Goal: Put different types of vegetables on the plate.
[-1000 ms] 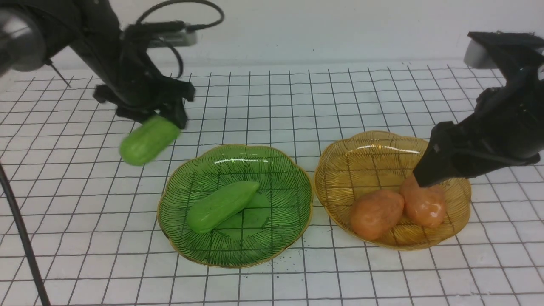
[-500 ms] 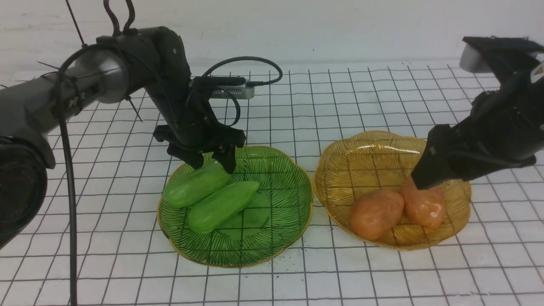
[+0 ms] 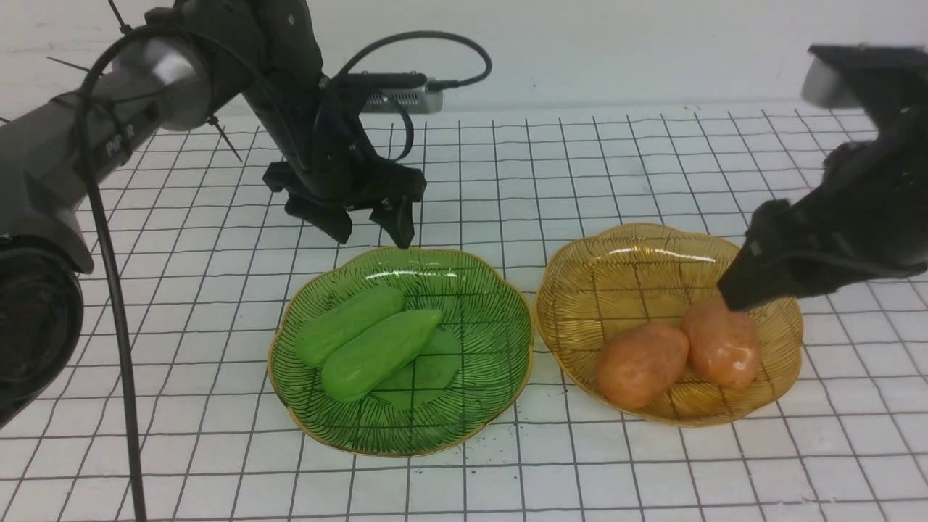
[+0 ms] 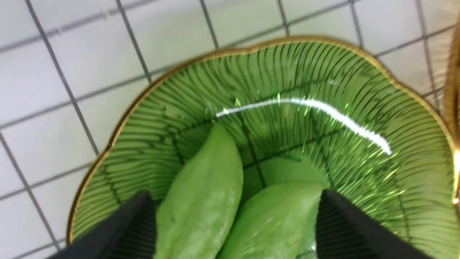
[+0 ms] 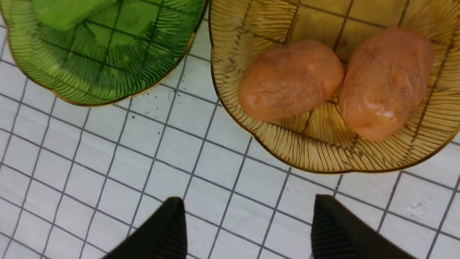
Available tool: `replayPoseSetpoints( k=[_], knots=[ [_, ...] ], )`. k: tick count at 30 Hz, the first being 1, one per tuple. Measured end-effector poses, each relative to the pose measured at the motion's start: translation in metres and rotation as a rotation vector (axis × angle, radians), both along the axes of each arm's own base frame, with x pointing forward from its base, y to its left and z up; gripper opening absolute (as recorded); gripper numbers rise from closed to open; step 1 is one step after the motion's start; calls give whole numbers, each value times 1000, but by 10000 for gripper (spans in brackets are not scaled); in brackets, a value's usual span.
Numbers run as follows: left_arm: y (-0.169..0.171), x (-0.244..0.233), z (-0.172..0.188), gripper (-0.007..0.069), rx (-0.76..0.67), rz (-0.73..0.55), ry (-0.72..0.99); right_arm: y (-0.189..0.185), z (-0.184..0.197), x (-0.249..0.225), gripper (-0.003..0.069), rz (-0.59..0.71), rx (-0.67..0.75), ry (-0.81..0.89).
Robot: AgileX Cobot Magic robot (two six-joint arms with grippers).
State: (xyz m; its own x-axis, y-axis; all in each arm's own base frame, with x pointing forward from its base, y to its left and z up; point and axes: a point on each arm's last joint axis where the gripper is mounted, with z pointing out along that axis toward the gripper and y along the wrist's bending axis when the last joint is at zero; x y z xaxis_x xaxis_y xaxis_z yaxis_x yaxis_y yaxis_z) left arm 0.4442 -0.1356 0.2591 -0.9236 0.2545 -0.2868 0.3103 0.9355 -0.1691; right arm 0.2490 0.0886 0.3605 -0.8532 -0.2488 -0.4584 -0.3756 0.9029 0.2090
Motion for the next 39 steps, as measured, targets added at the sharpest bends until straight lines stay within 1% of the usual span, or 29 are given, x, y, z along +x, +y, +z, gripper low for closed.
replayPoseSetpoints(
  k=[2, 5, 6, 7, 8, 9, 10, 11, 13, 14, 16, 18, 19, 20, 23, 25, 28, 30, 33, 39],
  knots=[
    [0, 0, 1, 423, -1, 0, -3, -4, 15, -15, 319, 0, 13, -58],
    [0, 0, 1, 281, -1, 0, -3, -12, 31, -44, 204, -10, 34, -130],
    [0, 0, 1, 271, -1, 0, -3, -14, 33, -51, 179, -12, 36, -146],
    [0, 0, 1, 224, -1, 0, -3, -18, 38, -63, 137, -15, 39, -176],
    [0, 0, 1, 153, -1, 0, -3, -24, 38, -81, 83, -20, 30, -210],
    [0, 0, 1, 102, -1, 0, -3, -30, 36, -96, 42, -23, 14, -228],
    [0, 0, 1, 94, -1, 0, -3, -31, 38, -101, 31, -24, 14, -240],
    [0, 0, 1, 50, -1, 0, -3, -36, 34, -113, 13, -29, 2, -257],
    [0, 0, 1, 16, -1, 0, -3, -43, 22, -131, -5, -41, -17, -295],
    [0, 0, 1, 1, -1, -1, -3, -48, 14, -141, -10, -58, -13, -364],
    [0, 0, 1, -7, 0, -1, -2, -51, 2, -147, -13, -86, 11, -474],
    [0, 0, 1, -8, 0, -2, -2, -54, -14, -148, -13, -125, 52, -626],
    [0, 0, 1, -8, 0, -2, -2, -55, -28, -147, -14, -141, 59, -677],
    [0, 0, 1, -8, 0, -2, -2, -55, -28, -146, -14, -147, 67, -705],
    [0, 0, 1, -8, 0, -2, -2, -56, -51, -140, -14, -175, 84, -806],
    [0, 0, 1, -8, 0, -4, -3, -57, -57, -138, -14, -188, 95, -856],
    [0, 0, 1, -8, 0, -4, -3, -57, -69, -136, -14, -203, 102, -903],
    [0, 0, 1, -8, 0, -4, -3, -57, -71, -136, -14, -204, 102, -906],
    [0, 0, 1, -8, 0, -4, -4, -58, -81, -136, -14, -204, 95, -884],
    [0, 0, 1, -8, 7, -5, -6, -57, -87, -137, -14, -196, 81, -844]
  ],
)
